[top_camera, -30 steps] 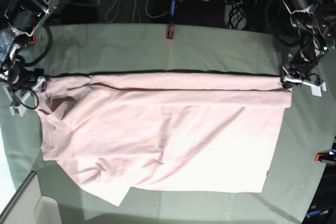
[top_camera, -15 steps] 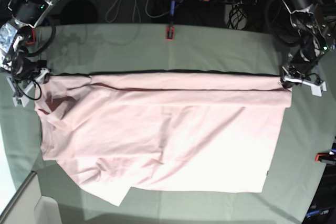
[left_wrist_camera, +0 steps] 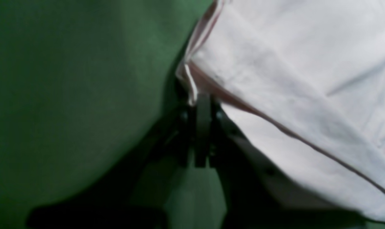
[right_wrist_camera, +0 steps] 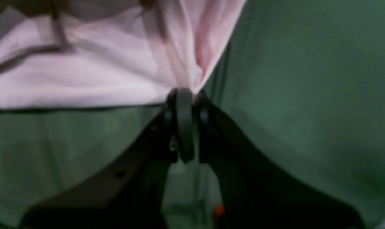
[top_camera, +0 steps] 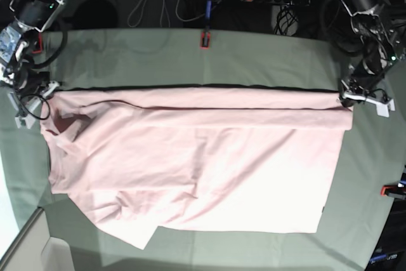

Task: Layout the t-shirt on the table in an organized manner, then fold the t-shirt properly
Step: 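Grasp the folded edge corners with the right and left grippers, then pull the folded edge taut between both grippers and release it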

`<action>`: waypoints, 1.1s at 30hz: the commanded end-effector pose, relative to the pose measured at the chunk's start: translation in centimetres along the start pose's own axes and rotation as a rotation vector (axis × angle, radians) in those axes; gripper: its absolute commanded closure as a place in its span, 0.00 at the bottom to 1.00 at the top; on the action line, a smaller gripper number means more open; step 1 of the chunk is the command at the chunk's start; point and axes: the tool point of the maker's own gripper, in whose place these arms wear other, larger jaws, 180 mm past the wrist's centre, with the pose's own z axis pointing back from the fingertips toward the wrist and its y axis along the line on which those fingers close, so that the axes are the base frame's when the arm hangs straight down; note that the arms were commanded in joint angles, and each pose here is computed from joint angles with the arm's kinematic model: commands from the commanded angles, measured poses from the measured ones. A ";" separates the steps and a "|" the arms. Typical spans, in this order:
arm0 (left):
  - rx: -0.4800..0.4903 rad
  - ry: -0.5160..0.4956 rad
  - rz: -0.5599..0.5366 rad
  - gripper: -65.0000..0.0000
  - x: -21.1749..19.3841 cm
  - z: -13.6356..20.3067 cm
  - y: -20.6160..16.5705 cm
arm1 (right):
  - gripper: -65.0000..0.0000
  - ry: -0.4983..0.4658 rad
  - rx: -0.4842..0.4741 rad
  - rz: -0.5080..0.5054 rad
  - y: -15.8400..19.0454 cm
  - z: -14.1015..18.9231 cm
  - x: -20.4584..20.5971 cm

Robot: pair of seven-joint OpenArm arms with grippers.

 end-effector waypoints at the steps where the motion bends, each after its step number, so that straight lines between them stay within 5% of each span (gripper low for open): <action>1: 0.008 -0.056 -0.039 1.00 2.5 0.9 0.2 | 1.00 -0.065 -0.061 0.015 -2.3 1.7 2.1; 18: 0.031 -0.146 -0.108 1.00 10.5 4.9 -1.3 | 1.00 -0.243 -0.151 0.059 -2.6 6.5 11.4; 33: 0.085 -0.070 -0.089 1.00 6.7 5.8 1.5 | 1.00 -0.052 -0.161 0.103 -1.8 5.9 1.0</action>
